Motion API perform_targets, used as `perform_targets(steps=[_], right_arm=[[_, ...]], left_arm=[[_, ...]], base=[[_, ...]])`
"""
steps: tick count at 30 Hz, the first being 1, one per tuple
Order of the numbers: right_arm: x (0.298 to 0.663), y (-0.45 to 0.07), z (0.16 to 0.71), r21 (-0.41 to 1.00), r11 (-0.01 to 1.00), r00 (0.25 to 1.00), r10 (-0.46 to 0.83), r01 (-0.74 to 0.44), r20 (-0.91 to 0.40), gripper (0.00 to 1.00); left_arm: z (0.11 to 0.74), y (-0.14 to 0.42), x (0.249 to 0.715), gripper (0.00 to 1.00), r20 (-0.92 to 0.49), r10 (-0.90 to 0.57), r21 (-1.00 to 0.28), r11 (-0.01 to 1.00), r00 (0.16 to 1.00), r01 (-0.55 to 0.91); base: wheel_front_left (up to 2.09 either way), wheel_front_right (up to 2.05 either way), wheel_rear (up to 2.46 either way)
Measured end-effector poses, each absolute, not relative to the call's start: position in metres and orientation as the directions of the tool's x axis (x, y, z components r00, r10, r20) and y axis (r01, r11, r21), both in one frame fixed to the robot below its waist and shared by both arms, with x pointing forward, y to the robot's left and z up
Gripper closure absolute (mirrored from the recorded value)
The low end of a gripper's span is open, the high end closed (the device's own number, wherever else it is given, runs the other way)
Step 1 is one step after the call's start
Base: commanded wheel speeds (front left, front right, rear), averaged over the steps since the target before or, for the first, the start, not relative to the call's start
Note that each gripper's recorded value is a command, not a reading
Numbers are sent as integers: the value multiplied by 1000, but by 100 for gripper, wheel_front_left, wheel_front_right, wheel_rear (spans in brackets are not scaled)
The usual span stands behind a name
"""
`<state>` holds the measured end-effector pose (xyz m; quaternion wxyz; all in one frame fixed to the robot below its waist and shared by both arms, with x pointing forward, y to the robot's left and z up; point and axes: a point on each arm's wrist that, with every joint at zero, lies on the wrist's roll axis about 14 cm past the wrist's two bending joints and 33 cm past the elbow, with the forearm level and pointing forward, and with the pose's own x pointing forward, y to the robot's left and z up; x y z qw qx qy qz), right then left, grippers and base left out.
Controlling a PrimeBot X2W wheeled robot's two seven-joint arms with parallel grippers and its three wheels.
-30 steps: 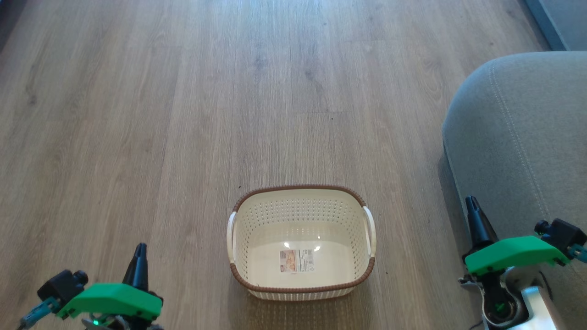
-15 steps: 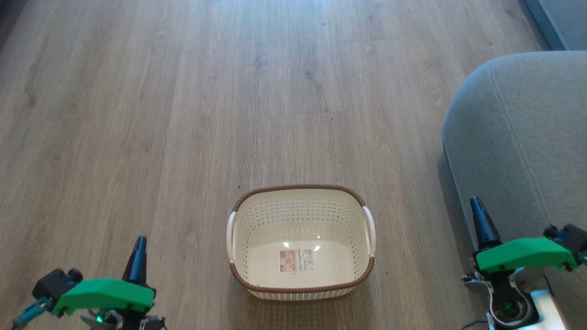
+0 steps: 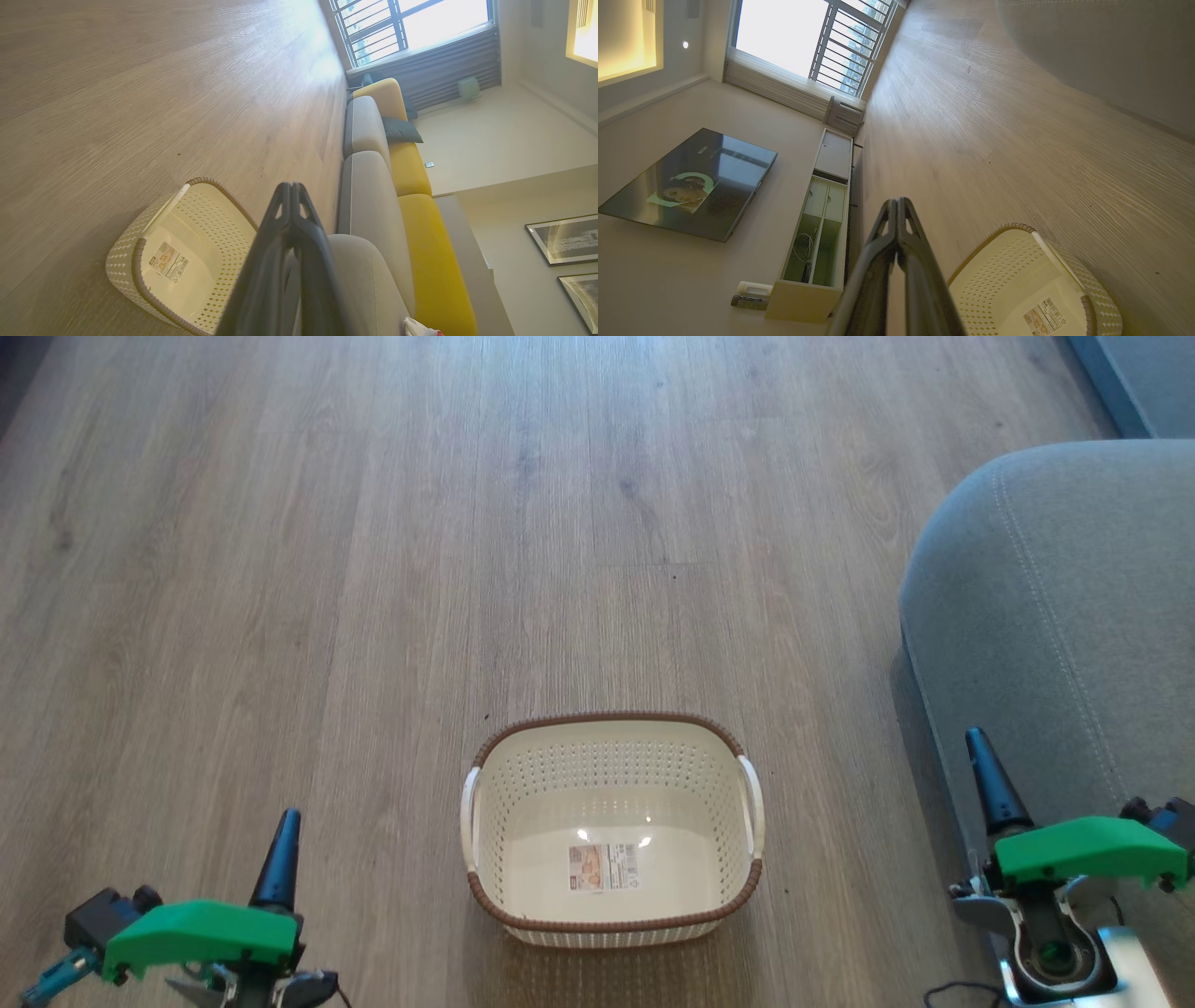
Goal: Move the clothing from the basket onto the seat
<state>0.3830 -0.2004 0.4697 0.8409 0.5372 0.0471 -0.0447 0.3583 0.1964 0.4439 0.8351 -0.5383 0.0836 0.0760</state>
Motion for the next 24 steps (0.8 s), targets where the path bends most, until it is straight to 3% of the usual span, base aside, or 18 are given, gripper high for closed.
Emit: perform_targets(steps=[24], right_arm=[[384,-205,483,986,142,996,-28,87,-83,100]], left_arm=[[463,189,369,100,-151,-13,-979,138,988,-148]], base=[[0,0,0]])
